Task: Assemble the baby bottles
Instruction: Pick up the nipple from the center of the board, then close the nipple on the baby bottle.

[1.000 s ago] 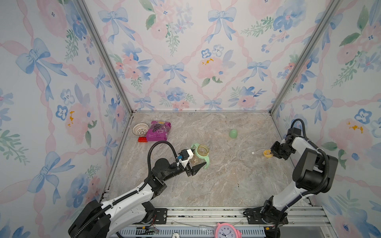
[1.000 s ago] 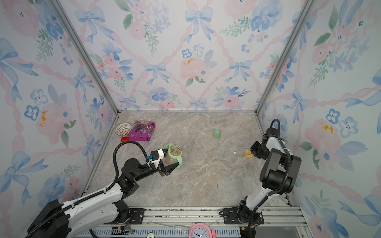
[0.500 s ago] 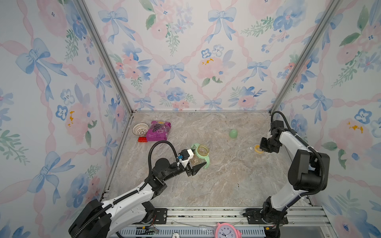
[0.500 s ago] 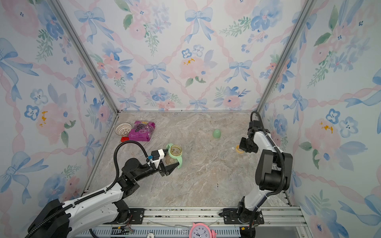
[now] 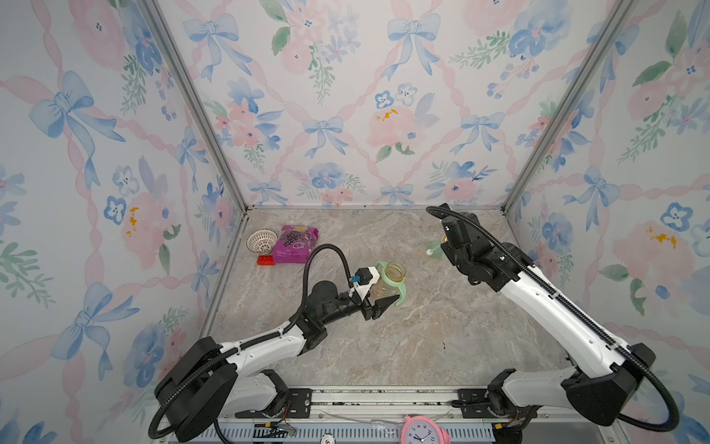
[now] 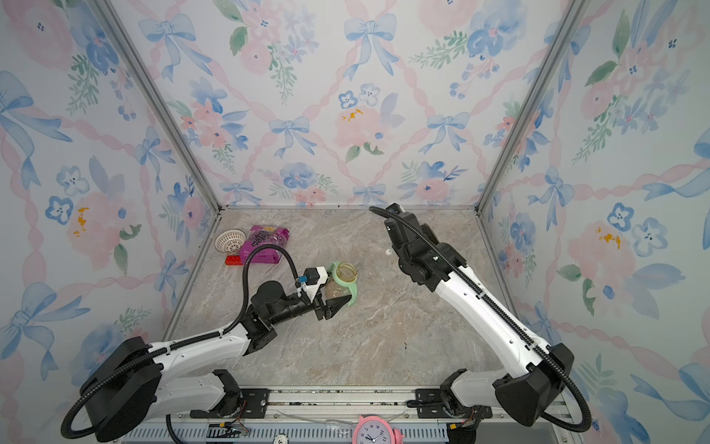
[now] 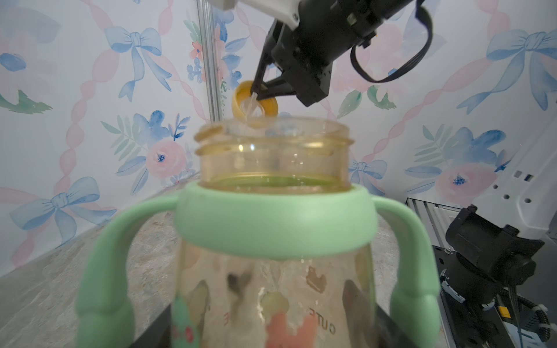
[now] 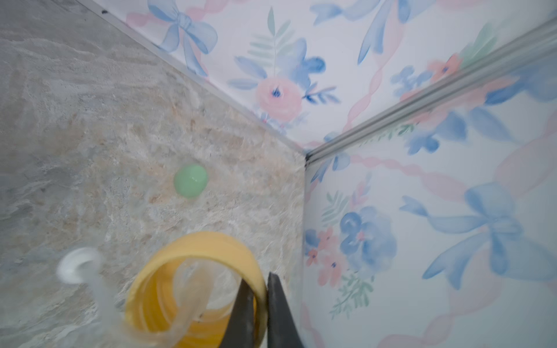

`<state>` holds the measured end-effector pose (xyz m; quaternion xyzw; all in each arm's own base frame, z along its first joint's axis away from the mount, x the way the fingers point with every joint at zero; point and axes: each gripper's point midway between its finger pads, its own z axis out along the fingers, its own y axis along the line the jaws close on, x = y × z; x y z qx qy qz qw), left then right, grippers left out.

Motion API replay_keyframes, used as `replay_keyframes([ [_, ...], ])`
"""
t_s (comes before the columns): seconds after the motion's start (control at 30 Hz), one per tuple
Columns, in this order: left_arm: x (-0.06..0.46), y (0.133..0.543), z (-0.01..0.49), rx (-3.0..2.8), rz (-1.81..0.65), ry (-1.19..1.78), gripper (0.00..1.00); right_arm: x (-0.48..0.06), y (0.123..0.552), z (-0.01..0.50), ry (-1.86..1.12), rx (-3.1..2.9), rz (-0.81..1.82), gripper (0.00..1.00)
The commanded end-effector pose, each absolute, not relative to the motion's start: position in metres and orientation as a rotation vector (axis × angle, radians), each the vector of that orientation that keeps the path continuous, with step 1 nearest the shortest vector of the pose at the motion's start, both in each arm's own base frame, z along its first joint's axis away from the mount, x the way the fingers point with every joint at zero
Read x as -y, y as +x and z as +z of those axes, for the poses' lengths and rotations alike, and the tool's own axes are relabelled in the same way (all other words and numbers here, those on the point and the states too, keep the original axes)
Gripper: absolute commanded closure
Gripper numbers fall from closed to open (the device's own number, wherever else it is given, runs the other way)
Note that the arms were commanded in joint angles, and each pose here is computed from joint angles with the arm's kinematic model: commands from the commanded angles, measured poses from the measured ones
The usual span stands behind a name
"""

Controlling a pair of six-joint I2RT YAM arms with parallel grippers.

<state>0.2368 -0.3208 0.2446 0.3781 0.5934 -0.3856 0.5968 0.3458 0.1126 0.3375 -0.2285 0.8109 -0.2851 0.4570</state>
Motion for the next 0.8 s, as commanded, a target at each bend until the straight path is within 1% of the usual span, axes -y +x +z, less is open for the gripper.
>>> replay_keyframes([
  [0.0, 0.332, 0.243, 0.271, -1.292, -0.937, 0.814, 0.83, -0.116, 0.340, 0.400, -0.577, -1.811, -0.929, 1.00],
  [0.13, 0.339, 0.246, 0.274, -1.256, -0.971, 0.797, 0.82, -0.149, 0.330, 0.434, -0.641, -1.731, -0.887, 1.00],
  [0.3, 0.344, 0.250, 0.274, -1.229, -0.974, 0.787, 0.81, -0.170, 0.319, 0.453, -0.662, -1.676, -0.851, 1.00],
  [0.47, 0.346, 0.251, 0.275, -1.210, -0.974, 0.795, 0.81, -0.184, 0.312, 0.458, -0.680, -1.658, -0.817, 1.00],
  [0.77, 0.347, 0.255, 0.279, -1.191, -0.978, 0.785, 0.81, -0.209, 0.307, 0.449, -0.728, -1.649, -0.781, 1.00],
])
